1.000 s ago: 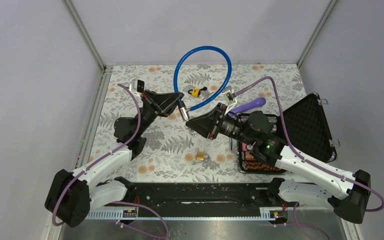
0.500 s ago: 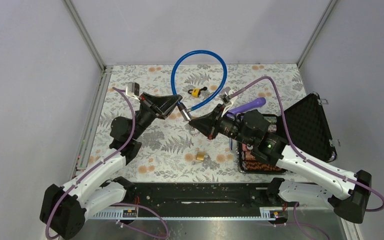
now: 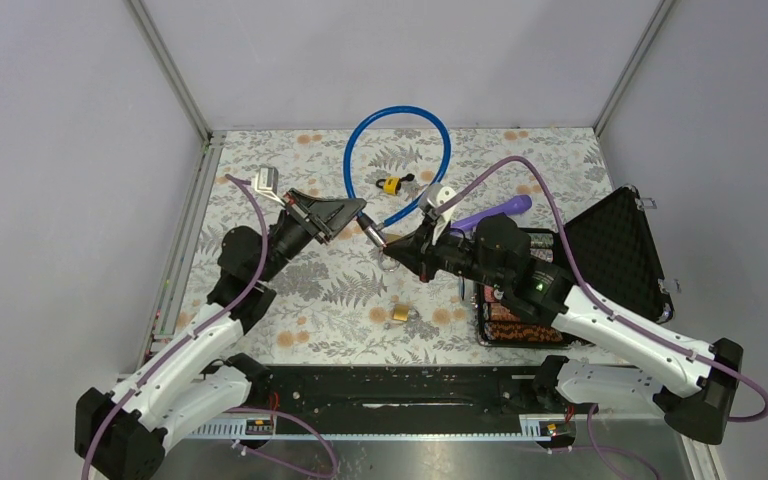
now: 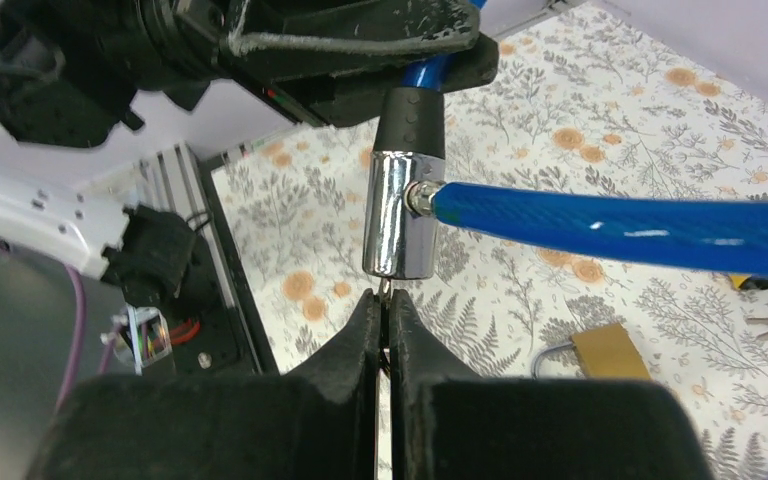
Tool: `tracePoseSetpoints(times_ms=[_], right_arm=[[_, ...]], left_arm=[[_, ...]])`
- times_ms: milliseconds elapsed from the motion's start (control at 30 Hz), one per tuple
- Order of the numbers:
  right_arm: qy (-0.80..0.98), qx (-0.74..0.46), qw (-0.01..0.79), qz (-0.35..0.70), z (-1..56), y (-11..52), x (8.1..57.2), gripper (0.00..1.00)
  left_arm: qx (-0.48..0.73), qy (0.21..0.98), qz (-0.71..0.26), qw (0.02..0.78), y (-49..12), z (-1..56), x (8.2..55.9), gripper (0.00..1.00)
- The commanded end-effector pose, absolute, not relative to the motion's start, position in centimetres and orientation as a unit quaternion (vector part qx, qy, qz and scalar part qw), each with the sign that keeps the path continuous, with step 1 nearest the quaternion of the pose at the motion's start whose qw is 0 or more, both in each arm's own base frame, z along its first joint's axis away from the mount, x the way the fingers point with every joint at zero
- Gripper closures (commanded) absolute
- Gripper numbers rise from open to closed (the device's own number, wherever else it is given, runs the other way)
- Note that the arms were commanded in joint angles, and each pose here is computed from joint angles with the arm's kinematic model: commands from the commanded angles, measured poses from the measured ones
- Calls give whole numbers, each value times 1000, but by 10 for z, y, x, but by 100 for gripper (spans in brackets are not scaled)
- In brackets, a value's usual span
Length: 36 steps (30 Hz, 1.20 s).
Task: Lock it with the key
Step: Lock the lock, then place the lock at the center of the board.
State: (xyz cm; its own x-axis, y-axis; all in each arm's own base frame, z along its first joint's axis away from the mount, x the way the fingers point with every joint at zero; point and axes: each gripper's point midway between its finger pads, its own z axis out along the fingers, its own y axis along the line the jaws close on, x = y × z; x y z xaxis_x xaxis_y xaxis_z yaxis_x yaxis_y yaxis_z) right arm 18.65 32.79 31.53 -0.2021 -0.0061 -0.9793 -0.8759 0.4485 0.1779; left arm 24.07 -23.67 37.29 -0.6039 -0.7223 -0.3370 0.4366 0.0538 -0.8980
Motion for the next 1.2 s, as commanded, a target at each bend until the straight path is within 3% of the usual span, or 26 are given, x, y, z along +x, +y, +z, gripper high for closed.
tracePoseSetpoints(times_ms=[0, 267, 600, 700, 933, 1167], right_arm=[[648, -458, 471, 384, 288, 318, 154, 100], [676, -452, 416, 408, 278, 313, 143, 100], [681, -288, 403, 540, 320, 327, 149, 100], [659, -299, 383, 574, 324, 334, 138, 100], [715, -317, 386, 490, 284, 322, 155, 100], [736, -285, 406, 460, 275, 315, 170, 100]], left_arm=[[-90, 524, -674, 513, -212, 438, 232, 100], [-73, 545, -616, 564, -192, 440, 238, 100], [-88, 546, -595, 583, -179, 425, 247, 100], [-95, 548, -594, 581, -177, 424, 250, 100], [-119, 589, -527, 601, -163, 398, 267, 100], [-159, 657, -463, 573, -156, 321, 288, 100]])
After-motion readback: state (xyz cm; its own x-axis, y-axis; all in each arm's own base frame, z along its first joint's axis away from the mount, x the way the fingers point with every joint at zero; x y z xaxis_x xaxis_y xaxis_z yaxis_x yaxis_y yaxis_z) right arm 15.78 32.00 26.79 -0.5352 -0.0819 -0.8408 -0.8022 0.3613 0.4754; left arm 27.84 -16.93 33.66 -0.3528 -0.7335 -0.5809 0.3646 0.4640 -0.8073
